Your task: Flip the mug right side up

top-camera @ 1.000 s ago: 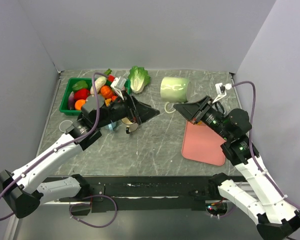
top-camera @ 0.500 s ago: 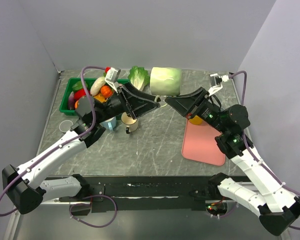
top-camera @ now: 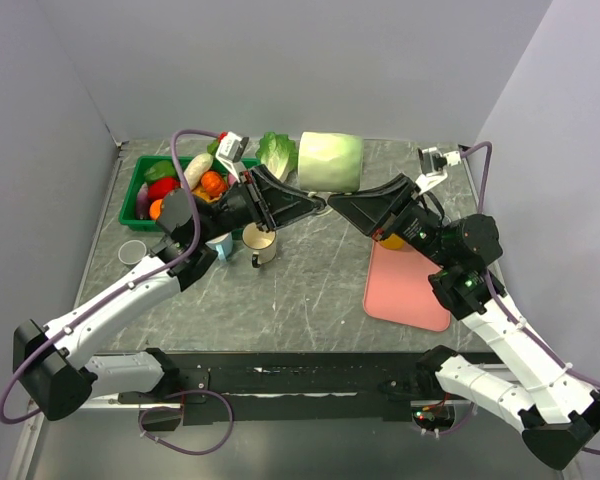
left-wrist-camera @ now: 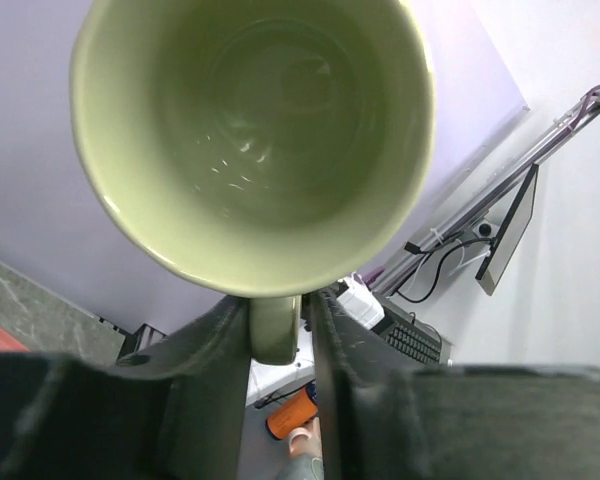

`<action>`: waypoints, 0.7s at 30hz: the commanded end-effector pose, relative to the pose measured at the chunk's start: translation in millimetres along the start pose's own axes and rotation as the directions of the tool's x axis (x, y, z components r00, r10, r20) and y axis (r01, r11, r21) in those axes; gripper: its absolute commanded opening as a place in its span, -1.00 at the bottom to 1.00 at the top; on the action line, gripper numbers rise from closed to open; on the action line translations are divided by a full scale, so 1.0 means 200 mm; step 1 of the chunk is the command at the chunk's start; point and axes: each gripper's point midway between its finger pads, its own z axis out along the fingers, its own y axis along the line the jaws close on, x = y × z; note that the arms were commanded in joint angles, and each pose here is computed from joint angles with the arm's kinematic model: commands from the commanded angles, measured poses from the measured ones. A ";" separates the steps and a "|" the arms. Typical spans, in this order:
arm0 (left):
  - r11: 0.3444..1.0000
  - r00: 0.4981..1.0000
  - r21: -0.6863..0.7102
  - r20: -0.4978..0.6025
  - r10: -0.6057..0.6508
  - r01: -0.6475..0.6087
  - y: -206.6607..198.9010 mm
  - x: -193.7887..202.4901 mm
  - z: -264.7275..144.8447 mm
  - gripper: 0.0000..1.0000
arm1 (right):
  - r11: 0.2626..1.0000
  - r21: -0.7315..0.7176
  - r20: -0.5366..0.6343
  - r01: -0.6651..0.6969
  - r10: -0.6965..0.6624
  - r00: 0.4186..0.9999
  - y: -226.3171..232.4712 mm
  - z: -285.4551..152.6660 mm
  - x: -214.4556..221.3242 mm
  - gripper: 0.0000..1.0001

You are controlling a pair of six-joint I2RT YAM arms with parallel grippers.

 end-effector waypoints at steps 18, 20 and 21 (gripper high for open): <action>0.917 0.977 -0.357 0.045 0.207 -0.178 0.17 -0.12 -0.13 -0.98 | 0.955 0.291 -0.046 0.062 -0.051 0.998 -0.19 -0.16 0.06 0.84; 0.881 0.976 -0.436 0.027 0.214 -0.181 0.27 -0.10 -0.17 -0.98 | 0.910 0.412 -0.075 0.037 -0.007 0.997 -0.30 -0.25 0.12 0.99; 0.862 0.973 -0.465 0.008 0.233 -0.202 0.32 -0.09 -0.19 -0.98 | 0.893 0.448 -0.088 0.043 -0.004 0.996 -0.34 -0.29 0.14 0.99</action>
